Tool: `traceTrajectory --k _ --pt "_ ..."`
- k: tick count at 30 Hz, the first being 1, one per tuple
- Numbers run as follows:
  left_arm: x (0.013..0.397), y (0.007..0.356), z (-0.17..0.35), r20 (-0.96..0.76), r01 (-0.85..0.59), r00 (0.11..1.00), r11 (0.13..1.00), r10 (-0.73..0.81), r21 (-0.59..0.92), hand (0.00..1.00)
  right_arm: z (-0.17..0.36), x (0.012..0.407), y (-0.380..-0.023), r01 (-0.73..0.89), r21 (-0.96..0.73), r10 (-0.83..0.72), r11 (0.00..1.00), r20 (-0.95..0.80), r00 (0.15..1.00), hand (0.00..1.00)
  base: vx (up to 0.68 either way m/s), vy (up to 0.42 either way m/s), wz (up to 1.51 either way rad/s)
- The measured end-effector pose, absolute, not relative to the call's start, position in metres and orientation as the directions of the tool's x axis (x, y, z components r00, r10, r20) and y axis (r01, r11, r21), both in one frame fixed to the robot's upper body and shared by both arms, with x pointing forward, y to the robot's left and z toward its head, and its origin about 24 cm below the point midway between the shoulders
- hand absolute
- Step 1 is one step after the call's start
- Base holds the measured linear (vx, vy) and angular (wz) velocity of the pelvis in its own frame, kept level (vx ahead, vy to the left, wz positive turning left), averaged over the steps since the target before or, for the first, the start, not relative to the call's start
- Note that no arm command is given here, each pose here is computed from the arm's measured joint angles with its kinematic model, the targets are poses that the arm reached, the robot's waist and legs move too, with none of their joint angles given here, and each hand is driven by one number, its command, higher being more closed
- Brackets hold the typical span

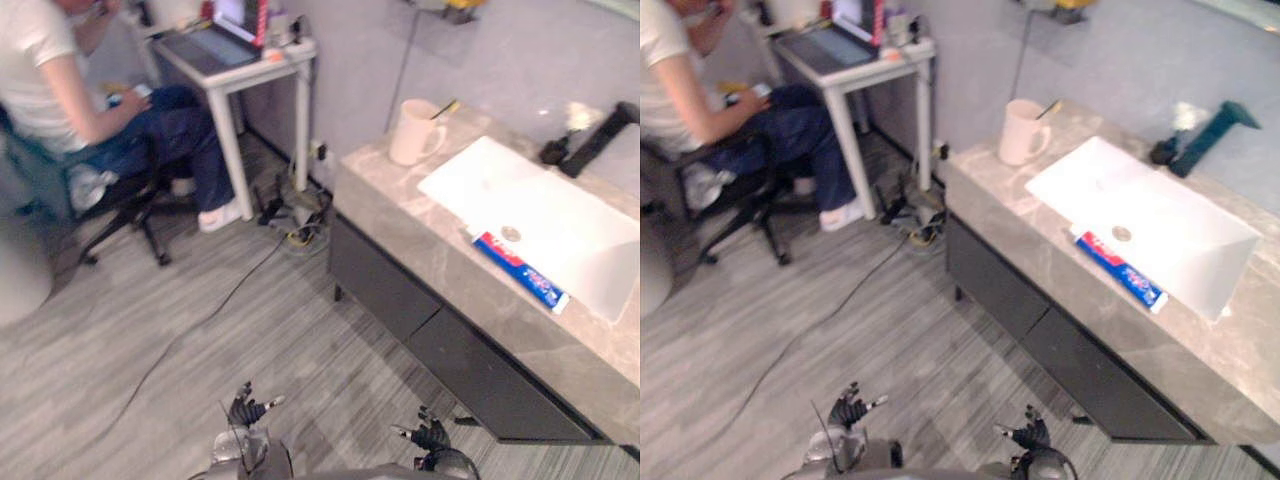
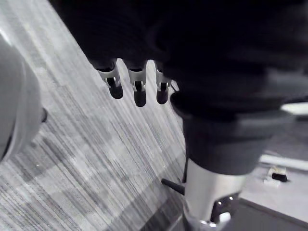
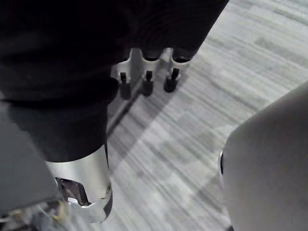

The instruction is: Organize washtable

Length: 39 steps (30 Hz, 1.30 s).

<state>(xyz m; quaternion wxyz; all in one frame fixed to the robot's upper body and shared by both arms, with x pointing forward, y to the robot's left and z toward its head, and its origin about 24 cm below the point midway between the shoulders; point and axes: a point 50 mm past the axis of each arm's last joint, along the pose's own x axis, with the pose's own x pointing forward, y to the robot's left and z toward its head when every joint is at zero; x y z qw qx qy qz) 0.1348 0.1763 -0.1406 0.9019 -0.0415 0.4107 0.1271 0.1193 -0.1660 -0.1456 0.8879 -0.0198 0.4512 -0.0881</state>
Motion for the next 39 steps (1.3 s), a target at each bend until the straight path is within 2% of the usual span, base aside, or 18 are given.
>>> traceTrajectory --k 4,9,11,13,18,23,29,39 --pt "0.149 0.175 -0.138 -0.741 -0.248 0.646 0.969 0.183 0.024 0.00 -0.140 0.133 -0.160 0.129 -0.100 -0.159 0.987 -0.768 0.620 0.00 0.25 0.226 -1.08" --pt "0.138 0.165 -0.147 -0.792 -0.218 0.593 0.976 0.147 0.019 0.00 -0.141 0.135 -0.174 0.126 -0.139 -0.187 0.982 -0.772 0.607 0.00 0.30 0.089 -0.40" --pt "0.137 0.152 -0.148 -0.798 -0.202 0.591 0.979 0.117 -0.006 0.00 -0.142 0.131 -0.186 0.156 -0.160 -0.222 0.975 -0.778 0.587 0.00 0.46 -0.010 0.04" --pt "0.136 0.154 -0.148 -0.800 -0.216 0.587 0.976 0.126 -0.004 0.00 -0.144 0.126 -0.188 0.155 -0.166 -0.226 0.974 -0.790 0.571 0.00 0.40 -0.057 -0.18" --pt "0.146 0.156 -0.141 -0.762 -0.222 0.633 0.975 0.137 -0.010 0.00 -0.146 0.125 -0.179 0.155 -0.143 -0.207 0.977 -0.798 0.566 0.00 0.28 0.039 -0.88" --pt "0.146 0.150 -0.141 -0.763 -0.214 0.635 0.977 0.121 -0.023 0.00 -0.146 0.123 -0.182 0.185 -0.146 -0.226 0.972 -0.801 0.555 0.00 0.19 0.232 -1.13" --pt "0.137 0.163 -0.147 -0.788 -0.211 0.599 0.977 0.145 0.019 0.00 -0.155 0.100 -0.169 0.217 -0.108 -0.205 0.970 -0.847 0.491 0.00 0.20 0.248 -0.30" --pt "0.120 0.169 -0.154 -0.822 -0.173 0.551 0.983 0.143 0.055 0.00 -0.162 0.088 -0.182 0.289 -0.111 -0.231 0.951 -0.876 0.423 0.00 0.03 0.086 -0.08"
